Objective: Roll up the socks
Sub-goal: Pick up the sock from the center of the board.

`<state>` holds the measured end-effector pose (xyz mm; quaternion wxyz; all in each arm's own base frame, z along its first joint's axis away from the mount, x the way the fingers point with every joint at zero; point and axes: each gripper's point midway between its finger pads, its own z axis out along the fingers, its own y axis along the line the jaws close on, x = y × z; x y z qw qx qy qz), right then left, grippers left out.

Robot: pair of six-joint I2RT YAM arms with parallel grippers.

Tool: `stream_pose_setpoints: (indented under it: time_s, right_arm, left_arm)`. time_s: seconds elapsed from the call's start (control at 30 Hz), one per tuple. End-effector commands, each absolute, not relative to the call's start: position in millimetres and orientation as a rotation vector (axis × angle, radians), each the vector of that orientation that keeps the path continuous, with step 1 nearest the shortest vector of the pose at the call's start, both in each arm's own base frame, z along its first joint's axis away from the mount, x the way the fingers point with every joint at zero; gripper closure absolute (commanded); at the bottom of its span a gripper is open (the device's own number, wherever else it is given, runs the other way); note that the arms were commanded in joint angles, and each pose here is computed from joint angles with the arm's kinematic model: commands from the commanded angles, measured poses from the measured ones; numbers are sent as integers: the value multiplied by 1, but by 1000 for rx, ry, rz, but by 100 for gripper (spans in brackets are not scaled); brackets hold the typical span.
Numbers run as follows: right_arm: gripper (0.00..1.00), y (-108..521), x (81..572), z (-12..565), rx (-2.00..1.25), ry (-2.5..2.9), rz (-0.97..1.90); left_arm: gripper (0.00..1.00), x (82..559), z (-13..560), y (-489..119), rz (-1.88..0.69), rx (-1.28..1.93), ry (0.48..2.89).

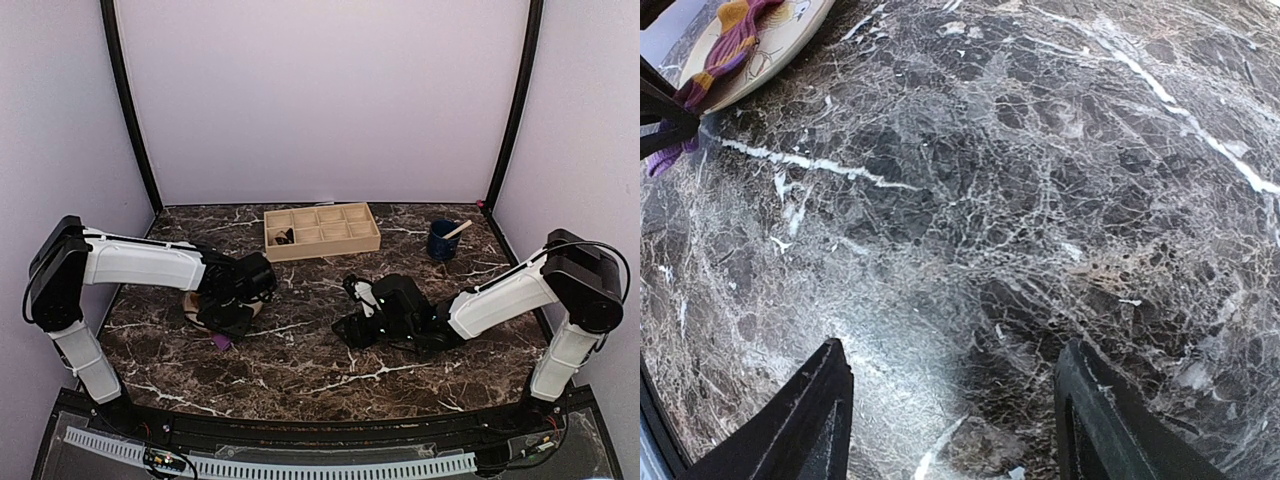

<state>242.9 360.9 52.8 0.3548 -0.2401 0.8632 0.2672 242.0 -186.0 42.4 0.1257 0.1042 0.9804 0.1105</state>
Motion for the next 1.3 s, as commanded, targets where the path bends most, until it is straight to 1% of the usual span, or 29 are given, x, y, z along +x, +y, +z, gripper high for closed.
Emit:
stream_pose_setpoints:
  time_s: [0.0, 0.2, 0.27, 0.37, 0.53, 0.57, 0.7, 0.83, 0.9, 1.03, 1.27]
  right_arm:
    - [36, 366, 240, 63, -611, 2196, 739]
    - [36, 368, 238, 64, -613, 2194, 747]
    - [36, 369, 238, 64, -613, 2194, 748]
    - [35, 369, 237, 64, -611, 2193, 746]
    - [34, 368, 237, 66, -603, 2190, 739]
    - [34, 367, 237, 67, -598, 2187, 736]
    - [34, 359, 241, 76, -565, 2165, 703]
    - [34, 345, 248, 81, -527, 2150, 624]
    - [34, 337, 252, 97, -493, 2118, 605]
    - [34, 314, 257, 110, -427, 2095, 553]
    - [34, 263, 263, 131, -288, 2055, 467]
  left_arm:
    - [73, 235, 62, -178, 361, 280, 2855]
    - [70, 239, 90, -175, 347, 252, 2807]
    - [71, 240, 97, -176, 335, 250, 2796]
    - [80, 241, 105, -179, 295, 250, 2785]
    - [99, 244, 116, -187, 224, 268, 2763]
    - [100, 245, 119, -190, 204, 273, 2758]
    - [100, 253, 140, -209, 81, 303, 2716]
    - [100, 267, 183, -240, -116, 336, 2630]
    - [100, 272, 204, -255, -209, 349, 2594]
    - [100, 273, 231, -283, -383, 397, 2555]
    - [100, 265, 276, -343, -820, 503, 2416]
